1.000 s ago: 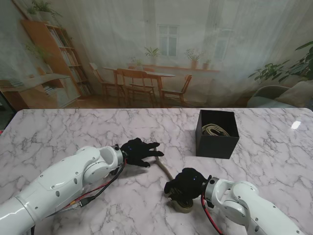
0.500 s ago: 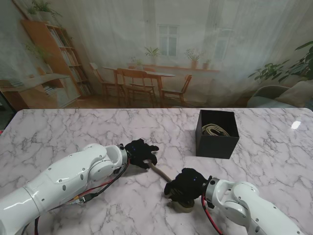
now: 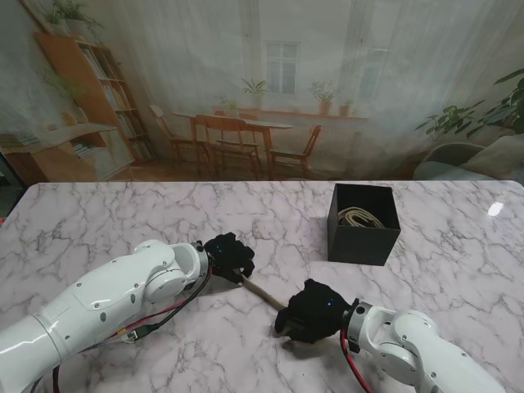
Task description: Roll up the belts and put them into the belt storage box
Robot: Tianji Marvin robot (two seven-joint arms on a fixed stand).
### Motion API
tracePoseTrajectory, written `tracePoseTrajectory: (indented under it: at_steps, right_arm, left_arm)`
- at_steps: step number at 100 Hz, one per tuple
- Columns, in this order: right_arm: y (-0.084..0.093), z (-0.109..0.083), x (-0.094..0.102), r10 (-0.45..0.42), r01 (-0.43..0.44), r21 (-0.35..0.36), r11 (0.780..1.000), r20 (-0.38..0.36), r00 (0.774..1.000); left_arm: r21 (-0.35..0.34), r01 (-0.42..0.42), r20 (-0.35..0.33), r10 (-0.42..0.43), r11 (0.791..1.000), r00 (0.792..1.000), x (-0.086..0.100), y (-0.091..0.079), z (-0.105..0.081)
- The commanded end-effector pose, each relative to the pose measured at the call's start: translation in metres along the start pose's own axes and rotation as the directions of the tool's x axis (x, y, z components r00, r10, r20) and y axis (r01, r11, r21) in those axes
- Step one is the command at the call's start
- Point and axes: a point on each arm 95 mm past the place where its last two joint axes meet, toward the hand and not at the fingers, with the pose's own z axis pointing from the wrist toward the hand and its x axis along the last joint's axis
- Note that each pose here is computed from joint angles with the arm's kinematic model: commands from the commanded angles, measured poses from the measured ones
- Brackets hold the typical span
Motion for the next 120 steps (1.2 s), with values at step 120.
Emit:
tracePoseTrajectory:
  at_steps: [120]
  right_arm:
    - [0.012, -0.031, 0.004, 0.031, -0.019, -0.089, 0.996, 0.13, 0.991]
  left_arm:
    - [-0.05, -0.01, 0.011, 0.011, 0.999, 1.0, -0.003, 0.011, -0.006]
